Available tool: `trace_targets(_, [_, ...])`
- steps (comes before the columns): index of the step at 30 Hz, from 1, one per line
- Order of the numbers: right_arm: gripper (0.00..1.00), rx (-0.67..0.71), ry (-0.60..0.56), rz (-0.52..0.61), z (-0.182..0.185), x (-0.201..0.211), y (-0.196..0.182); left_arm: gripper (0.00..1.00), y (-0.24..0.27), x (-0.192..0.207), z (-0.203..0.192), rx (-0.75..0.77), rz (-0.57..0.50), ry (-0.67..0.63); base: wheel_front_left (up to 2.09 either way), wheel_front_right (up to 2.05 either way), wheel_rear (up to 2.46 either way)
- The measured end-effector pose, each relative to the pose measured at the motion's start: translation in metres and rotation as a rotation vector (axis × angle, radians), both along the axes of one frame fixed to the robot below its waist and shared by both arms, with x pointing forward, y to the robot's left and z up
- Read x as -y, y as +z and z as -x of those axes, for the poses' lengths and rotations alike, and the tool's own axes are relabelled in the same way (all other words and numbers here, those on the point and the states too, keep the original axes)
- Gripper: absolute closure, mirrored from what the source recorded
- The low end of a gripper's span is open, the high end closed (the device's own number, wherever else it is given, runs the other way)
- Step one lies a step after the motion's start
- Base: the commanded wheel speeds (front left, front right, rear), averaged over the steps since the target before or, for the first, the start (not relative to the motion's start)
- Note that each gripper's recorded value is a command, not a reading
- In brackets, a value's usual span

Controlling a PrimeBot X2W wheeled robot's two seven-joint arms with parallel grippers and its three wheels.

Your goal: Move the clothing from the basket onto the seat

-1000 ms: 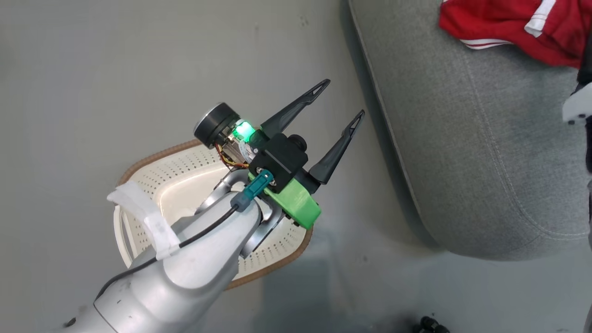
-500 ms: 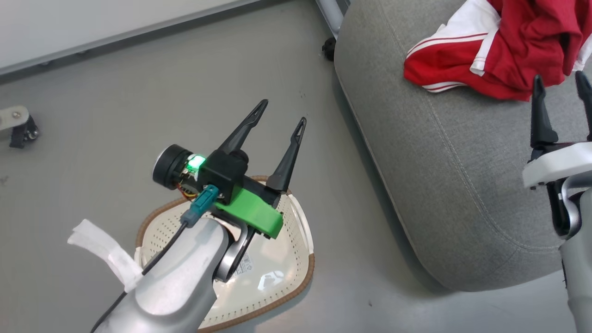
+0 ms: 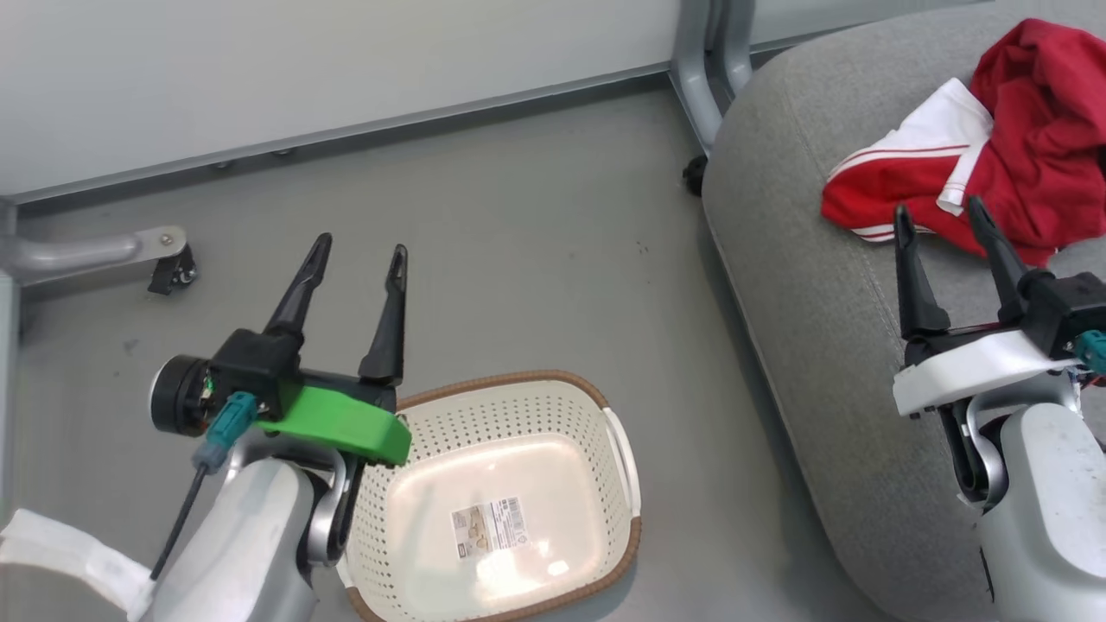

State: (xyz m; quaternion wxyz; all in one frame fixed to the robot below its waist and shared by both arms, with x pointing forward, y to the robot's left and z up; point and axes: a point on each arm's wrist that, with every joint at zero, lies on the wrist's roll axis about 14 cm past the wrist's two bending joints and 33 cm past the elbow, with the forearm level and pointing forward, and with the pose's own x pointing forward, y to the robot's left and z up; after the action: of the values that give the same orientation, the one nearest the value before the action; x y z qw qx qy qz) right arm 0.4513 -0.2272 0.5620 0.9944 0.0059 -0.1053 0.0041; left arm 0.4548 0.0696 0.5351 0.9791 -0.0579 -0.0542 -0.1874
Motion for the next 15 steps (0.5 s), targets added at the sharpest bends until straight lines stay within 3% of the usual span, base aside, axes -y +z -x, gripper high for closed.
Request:
trace_targets(5, [0.0, 0.024, 0.07, -0.027, 0.001, -0.031, 0.007, 0.0, 0.006, -0.045, 0.013, 0.009, 0.018, 0.139, 0.0, 0.0, 0.0])
trace_targets(15, [0.0, 0.023, 0.189, -0.072, 0.028, -0.085, 0.006, 0.0, 0.0, -0.097, 0.059, -0.004, 0.026, 0.295, 0.0, 0.0, 0.0])
